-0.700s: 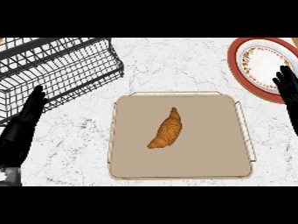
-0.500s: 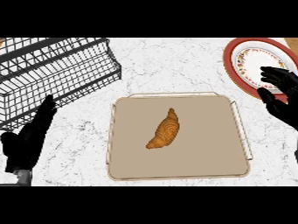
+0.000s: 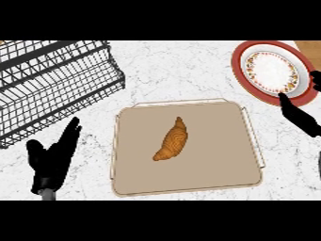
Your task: Pick the croissant from the tray and place it in the plate
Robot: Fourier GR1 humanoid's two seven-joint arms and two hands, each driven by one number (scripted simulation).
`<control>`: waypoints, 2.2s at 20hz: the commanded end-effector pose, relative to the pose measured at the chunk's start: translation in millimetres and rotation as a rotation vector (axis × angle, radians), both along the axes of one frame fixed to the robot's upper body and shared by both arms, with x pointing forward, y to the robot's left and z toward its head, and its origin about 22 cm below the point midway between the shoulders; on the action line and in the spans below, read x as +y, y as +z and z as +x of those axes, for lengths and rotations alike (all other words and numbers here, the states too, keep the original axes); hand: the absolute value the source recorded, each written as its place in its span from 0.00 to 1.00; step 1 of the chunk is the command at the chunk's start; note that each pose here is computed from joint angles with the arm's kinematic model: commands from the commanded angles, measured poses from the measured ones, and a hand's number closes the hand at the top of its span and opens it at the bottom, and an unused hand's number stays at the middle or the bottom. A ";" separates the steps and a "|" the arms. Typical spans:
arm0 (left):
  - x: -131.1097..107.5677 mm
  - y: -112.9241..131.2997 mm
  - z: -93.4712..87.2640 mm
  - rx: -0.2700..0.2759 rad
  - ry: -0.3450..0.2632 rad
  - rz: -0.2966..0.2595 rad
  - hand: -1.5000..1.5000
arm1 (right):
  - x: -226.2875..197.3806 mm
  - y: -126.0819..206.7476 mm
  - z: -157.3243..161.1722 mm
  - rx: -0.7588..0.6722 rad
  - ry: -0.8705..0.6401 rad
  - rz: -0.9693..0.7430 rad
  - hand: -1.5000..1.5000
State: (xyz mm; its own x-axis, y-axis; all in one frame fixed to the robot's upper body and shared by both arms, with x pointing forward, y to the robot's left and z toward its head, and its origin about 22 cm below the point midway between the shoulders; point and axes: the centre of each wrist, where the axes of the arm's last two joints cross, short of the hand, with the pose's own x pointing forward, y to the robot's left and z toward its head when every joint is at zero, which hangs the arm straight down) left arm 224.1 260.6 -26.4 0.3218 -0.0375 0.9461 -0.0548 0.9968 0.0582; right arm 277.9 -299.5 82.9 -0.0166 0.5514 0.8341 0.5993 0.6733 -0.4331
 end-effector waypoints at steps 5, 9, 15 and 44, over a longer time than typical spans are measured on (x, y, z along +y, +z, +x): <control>-15.0 -9.1 4.7 0.063 -0.017 -0.042 0.50 | 85.1 4.2 -56.3 -0.019 -0.074 -0.048 0.00; -10.0 -5.9 8.1 0.072 -0.038 -0.050 0.50 | 92.2 1.3 -65.7 0.286 -0.003 -0.177 0.00; -25.7 1.2 16.7 0.057 -0.049 -0.058 0.50 | 125.5 44.4 -70.0 0.583 0.066 -0.259 0.00; -15.3 -13.6 5.8 0.075 -0.074 -0.044 0.50 | 246.7 1.4 -15.4 0.939 0.045 -0.289 0.00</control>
State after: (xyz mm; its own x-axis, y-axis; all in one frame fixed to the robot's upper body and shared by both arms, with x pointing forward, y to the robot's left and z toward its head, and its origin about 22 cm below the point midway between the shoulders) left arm 237.4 241.9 -26.5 0.3405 -0.0181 0.9401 0.0089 0.9998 0.0161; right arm 261.9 -62.7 83.2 0.3976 0.8261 0.3994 -0.1132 0.4762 -0.8721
